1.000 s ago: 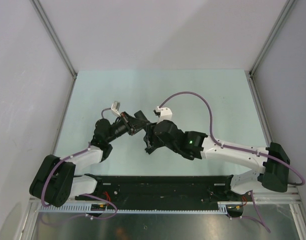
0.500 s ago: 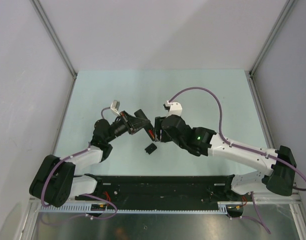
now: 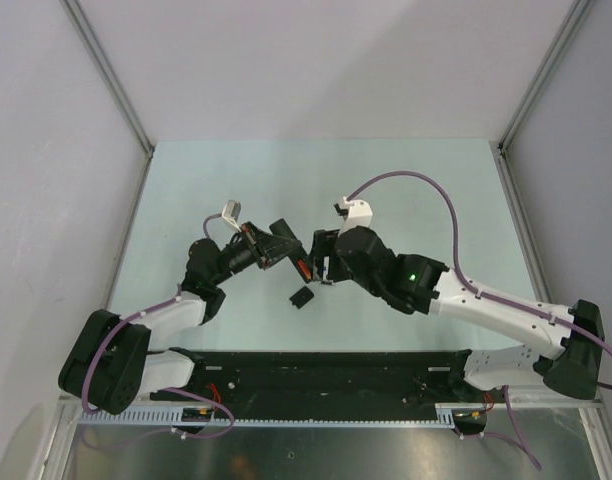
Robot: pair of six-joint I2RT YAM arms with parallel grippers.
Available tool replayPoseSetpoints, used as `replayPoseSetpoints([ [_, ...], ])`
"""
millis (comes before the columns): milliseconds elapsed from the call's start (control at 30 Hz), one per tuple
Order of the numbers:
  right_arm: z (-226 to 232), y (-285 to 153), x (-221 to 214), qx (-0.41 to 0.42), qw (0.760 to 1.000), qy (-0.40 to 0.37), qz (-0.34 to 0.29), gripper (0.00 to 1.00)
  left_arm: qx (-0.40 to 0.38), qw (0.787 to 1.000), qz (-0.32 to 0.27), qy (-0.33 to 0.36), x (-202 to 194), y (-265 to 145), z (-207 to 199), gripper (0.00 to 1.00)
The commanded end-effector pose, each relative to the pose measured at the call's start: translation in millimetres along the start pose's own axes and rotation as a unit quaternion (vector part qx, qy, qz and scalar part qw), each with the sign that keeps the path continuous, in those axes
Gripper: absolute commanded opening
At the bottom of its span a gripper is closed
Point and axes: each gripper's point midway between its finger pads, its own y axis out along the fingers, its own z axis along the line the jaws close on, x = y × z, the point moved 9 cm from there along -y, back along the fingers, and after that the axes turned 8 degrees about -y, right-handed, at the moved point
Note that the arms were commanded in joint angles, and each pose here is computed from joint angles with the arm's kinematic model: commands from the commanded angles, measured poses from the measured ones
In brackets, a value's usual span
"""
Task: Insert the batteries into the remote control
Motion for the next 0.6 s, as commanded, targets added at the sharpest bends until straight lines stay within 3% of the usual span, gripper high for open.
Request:
replayPoseSetpoints([
  [0,0,-15,26,0.073,0.996,0.049,-0.007,0.73,-0.034,0.999,0.020,0.013,-1,3,-15,0.00],
  [267,-24,-10,10,0.192,0.971,0.119,0.075,0.75,-0.039,0.996,0.080,0.014,-4,7,-18,0.00],
  [400,-29,-4,-2,0.257,0.944,0.171,0.120,0.76,-0.042,0.994,0.095,0.015,-6,11,-19,0.00],
  [567,-29,3,-9,0.307,0.919,0.214,0.126,0.76,-0.046,0.993,0.105,0.019,-9,15,-21,0.00],
])
